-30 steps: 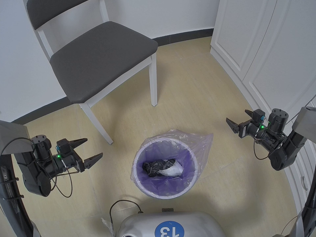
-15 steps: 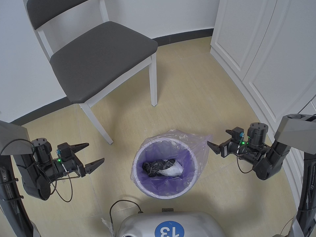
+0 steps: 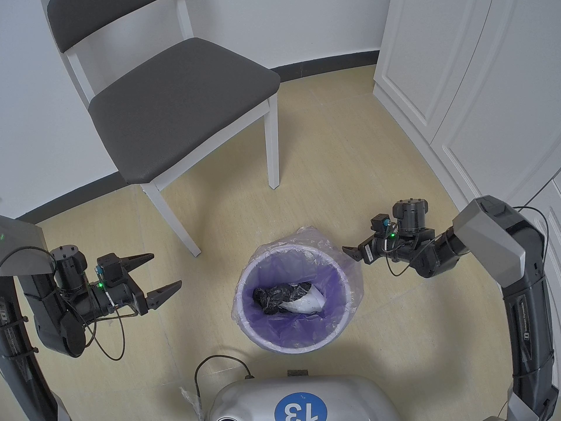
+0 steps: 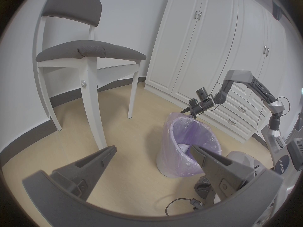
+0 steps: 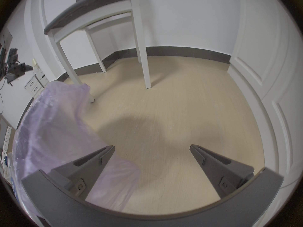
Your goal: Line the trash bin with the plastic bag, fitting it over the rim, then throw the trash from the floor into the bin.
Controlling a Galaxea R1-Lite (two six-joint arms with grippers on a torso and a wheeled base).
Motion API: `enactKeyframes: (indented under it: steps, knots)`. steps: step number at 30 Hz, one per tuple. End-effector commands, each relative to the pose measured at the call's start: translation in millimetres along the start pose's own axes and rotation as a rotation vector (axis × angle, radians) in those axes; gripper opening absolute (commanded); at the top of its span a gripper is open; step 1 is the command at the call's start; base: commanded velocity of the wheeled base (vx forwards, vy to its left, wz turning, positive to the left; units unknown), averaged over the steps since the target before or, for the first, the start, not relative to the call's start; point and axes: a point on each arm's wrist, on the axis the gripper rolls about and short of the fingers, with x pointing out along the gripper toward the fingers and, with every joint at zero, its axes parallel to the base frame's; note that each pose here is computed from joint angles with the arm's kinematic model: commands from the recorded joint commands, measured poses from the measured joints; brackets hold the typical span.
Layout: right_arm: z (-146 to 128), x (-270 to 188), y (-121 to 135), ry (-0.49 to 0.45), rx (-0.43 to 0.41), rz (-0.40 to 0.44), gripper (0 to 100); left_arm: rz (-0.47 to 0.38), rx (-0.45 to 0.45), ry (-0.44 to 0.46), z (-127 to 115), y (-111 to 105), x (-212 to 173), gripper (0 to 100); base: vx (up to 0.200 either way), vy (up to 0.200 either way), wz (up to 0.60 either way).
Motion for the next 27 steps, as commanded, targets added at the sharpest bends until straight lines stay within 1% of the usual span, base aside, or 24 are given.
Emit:
enactKeyframes:
  steps: [1,7,11,15,17,20,23,24,27]
  knots:
    - [-26.6,57.7,27.8,0.102,-0.058,0.095,100,0.004,0.023,-0.023,6.0,-0.6,-1.5,100,0.000,0.000,0.00]
    - [-22.3,62.3,47.4,0.098,-0.098,0.130,100,0.004,0.022,-0.022,5.4,-0.3,-1.0,100,0.000,0.000,0.00]
    - [-25.2,65.2,47.8,0.100,-0.109,0.131,100,0.001,0.016,-0.015,3.1,-0.7,-0.3,100,0.000,0.000,0.00]
    - [-19.7,66.3,33.2,0.067,-0.101,0.099,100,-0.004,0.006,-0.005,-0.6,-1.4,0.6,100,0.000,0.000,0.00]
    - [-12.1,61.7,15.2,0.042,-0.085,0.063,100,-0.006,0.004,-0.003,-0.9,-2.2,0.5,100,0.000,0.000,0.00]
    - [-10.7,56.5,-2.0,0.031,-0.073,0.031,100,-0.007,0.003,-0.002,-1.1,-2.7,0.6,100,0.000,0.000,0.00]
    - [7.2,37.8,-26.6,0.002,-0.045,-0.017,100,-0.013,0.005,-0.003,-0.4,-4.0,1.6,100,0.000,0.000,0.00]
    - [8.8,34.7,-29.9,0.002,-0.038,-0.022,100,-0.013,0.005,-0.003,-0.4,-4.0,1.6,100,0.000,0.000,0.00]
    - [24.5,14.2,-44.2,-0.014,0.007,-0.051,100,-0.013,0.013,-0.010,2.2,-4.5,1.1,100,0.000,0.000,0.00]
